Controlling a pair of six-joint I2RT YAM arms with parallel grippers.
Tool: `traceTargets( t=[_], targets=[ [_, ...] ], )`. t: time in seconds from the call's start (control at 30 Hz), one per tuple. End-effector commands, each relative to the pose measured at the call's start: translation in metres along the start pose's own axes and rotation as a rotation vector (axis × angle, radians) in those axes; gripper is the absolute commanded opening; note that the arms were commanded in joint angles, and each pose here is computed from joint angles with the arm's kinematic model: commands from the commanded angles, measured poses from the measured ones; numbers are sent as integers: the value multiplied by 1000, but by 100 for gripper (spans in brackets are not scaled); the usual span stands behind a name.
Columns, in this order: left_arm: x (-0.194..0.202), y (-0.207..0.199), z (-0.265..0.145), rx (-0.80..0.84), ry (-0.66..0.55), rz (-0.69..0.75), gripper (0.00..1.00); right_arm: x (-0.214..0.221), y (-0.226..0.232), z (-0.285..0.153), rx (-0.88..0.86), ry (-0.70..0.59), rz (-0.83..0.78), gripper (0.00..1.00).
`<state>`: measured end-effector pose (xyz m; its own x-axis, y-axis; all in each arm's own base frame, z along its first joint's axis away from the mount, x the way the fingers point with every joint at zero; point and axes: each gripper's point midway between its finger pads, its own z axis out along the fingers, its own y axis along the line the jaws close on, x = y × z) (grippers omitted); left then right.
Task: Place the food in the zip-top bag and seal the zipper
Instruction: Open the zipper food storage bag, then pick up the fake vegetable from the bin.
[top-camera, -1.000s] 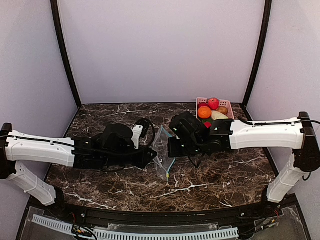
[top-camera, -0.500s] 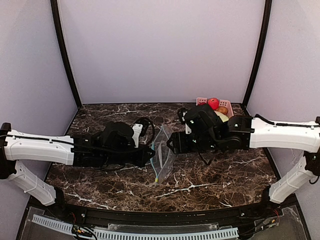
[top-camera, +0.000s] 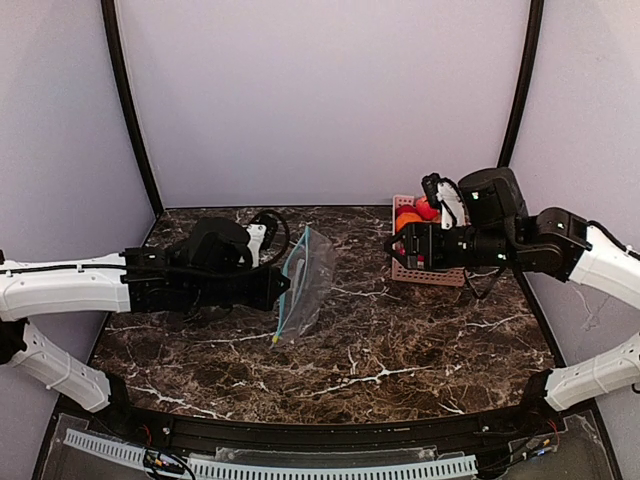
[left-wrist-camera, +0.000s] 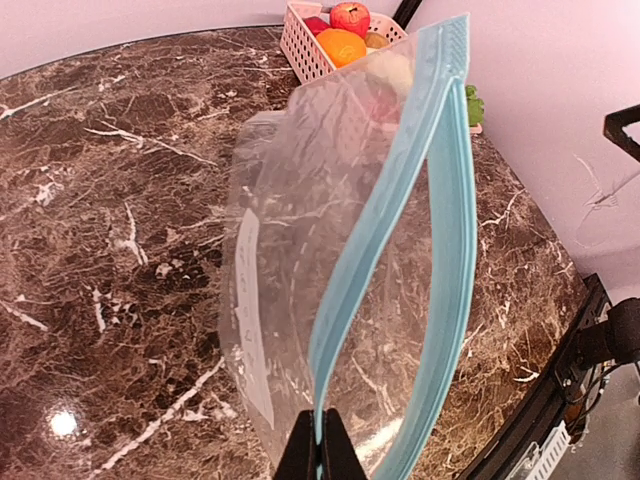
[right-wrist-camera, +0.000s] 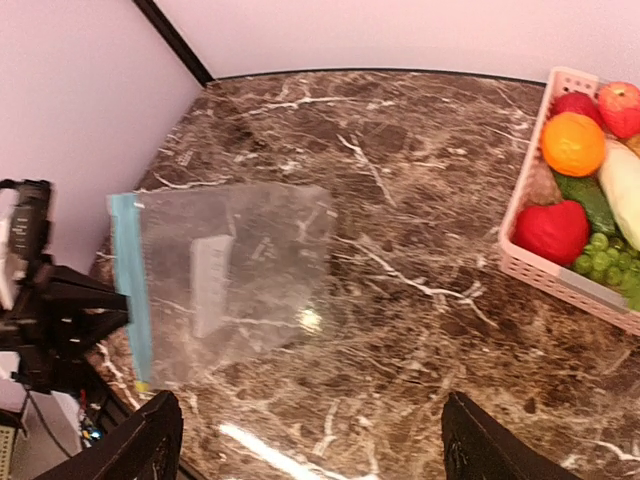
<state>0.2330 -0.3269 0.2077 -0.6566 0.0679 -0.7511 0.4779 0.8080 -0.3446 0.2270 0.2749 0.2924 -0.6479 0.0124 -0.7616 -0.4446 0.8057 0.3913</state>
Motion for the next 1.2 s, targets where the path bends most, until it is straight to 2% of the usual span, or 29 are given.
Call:
traceTargets(
  t=[0.0, 0.27, 0.4, 0.8, 1.17],
  targets=[
    [-15, 17, -27, -104, 17, 81, 1, 3, -56, 8, 169, 90, -75, 90],
    [-19, 62, -58, -358, 93, 185, 1, -28, -145, 40, 310, 178, -62, 92],
    [-13, 71, -57, -398, 149, 217, 1, -37, -183, 62, 327, 232, -51, 90],
    [20, 43, -1, -201, 265, 159, 1, -45, -277, 109, 434, 335, -65, 91],
    [35, 23, 31, -91, 300, 108, 1, -37, -315, 133, 449, 394, -112, 89]
  ],
)
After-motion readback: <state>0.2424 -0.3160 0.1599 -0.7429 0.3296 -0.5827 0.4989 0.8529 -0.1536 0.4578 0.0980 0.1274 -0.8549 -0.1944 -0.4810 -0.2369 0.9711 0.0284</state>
